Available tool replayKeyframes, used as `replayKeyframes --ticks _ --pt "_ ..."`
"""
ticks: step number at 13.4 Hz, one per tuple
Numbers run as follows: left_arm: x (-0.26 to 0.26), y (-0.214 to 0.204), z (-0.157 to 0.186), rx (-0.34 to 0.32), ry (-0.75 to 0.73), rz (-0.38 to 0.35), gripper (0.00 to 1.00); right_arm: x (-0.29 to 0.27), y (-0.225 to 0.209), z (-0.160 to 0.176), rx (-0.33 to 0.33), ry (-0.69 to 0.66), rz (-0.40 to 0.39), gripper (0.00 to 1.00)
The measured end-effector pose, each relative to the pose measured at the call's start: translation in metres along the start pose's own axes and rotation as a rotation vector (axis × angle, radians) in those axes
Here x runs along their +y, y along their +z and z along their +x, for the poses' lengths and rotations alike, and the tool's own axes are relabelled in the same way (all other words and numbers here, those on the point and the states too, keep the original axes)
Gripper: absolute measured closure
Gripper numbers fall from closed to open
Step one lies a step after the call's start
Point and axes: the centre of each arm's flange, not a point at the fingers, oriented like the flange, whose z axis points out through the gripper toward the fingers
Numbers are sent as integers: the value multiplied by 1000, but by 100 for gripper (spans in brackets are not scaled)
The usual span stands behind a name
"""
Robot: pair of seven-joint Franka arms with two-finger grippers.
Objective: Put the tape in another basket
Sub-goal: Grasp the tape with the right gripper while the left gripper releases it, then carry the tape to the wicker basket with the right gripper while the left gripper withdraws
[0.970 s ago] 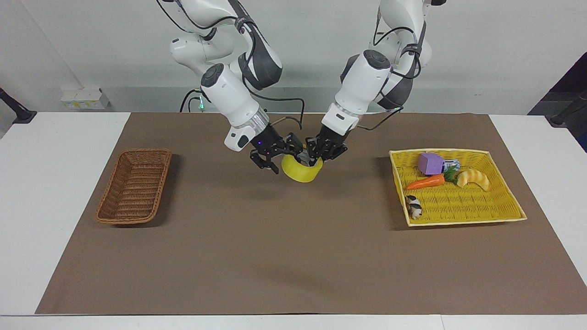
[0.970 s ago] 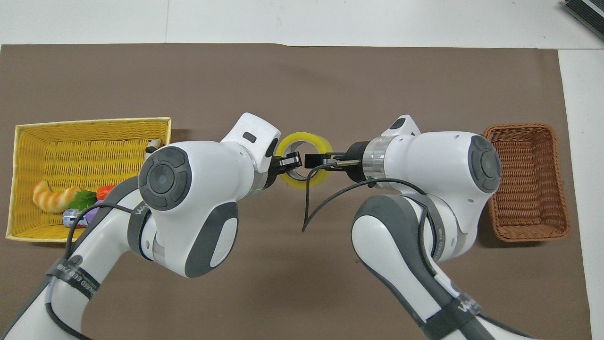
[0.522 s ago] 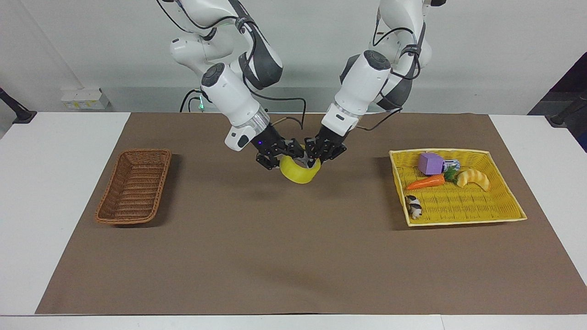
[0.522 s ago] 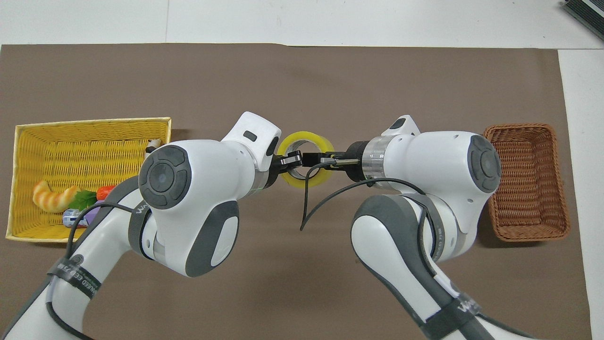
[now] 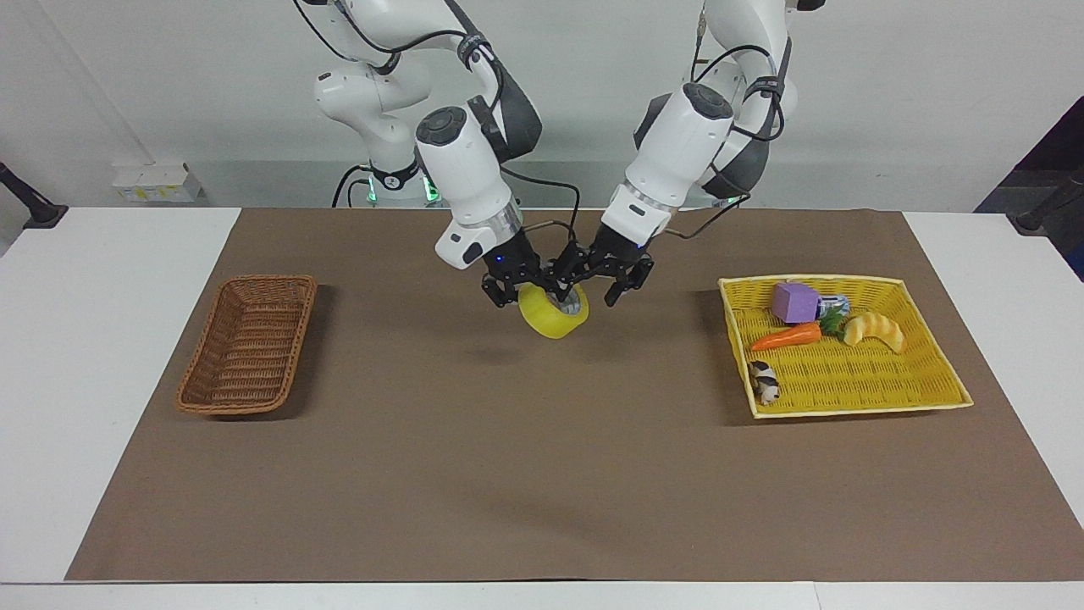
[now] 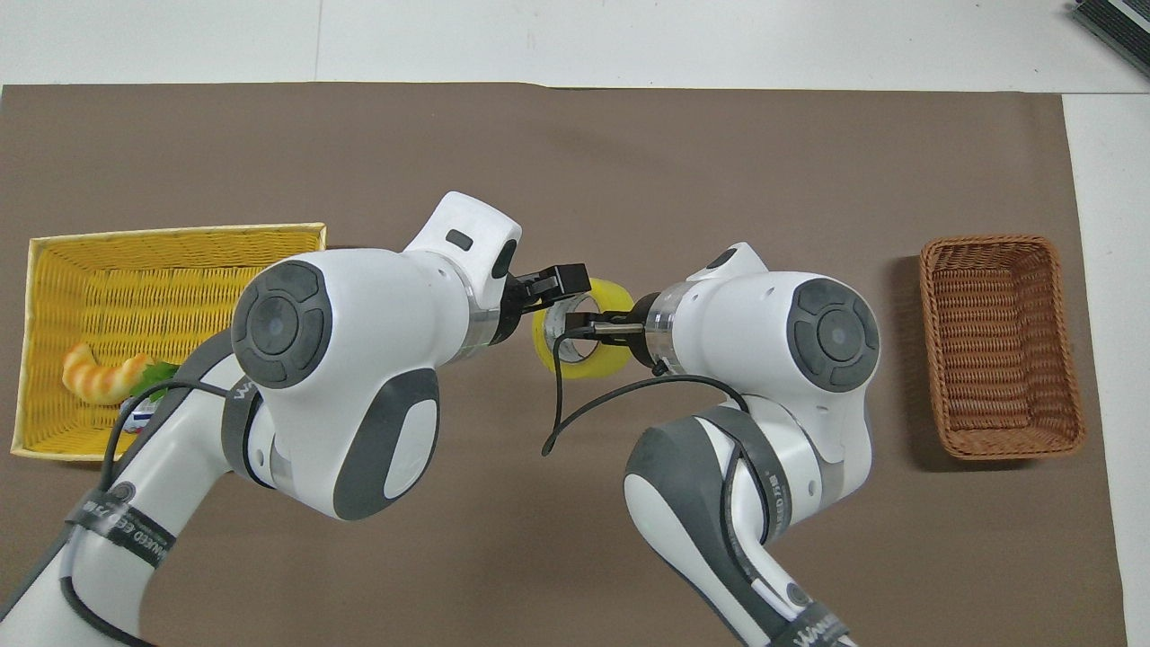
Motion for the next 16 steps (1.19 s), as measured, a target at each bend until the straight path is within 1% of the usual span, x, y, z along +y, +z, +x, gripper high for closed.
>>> replayKeyframes --ticks 2,3,5,7,9,10,12,13,16 --pt "-22 -3 16 -21 45 31 0 6 -1 3 -2 6 -11 100" --pt "-38 -5 26 -41 79 52 0 11 -1 5 -2 2 -27 100" --pt "-78 -13 51 -61 172 114 0 26 -2 10 -21 2 -69 100" --pt "-115 -24 75 -55 250 178 0 48 -4 17 -57 -2 -98 100" --pt "-151 -38 97 -41 337 234 0 83 -12 30 -109 -11 -122 100" --pt "-167 -47 108 -28 392 276 0 103 -19 37 -134 -14 -131 100" --pt "-183 -75 129 1 431 325 0 136 -30 48 -155 -14 -154 100" --pt "-187 -94 138 -6 444 340 0 153 -36 53 -166 -18 -173 100" --pt "-184 -163 149 -70 470 370 0 204 -53 60 -232 22 -213 100"
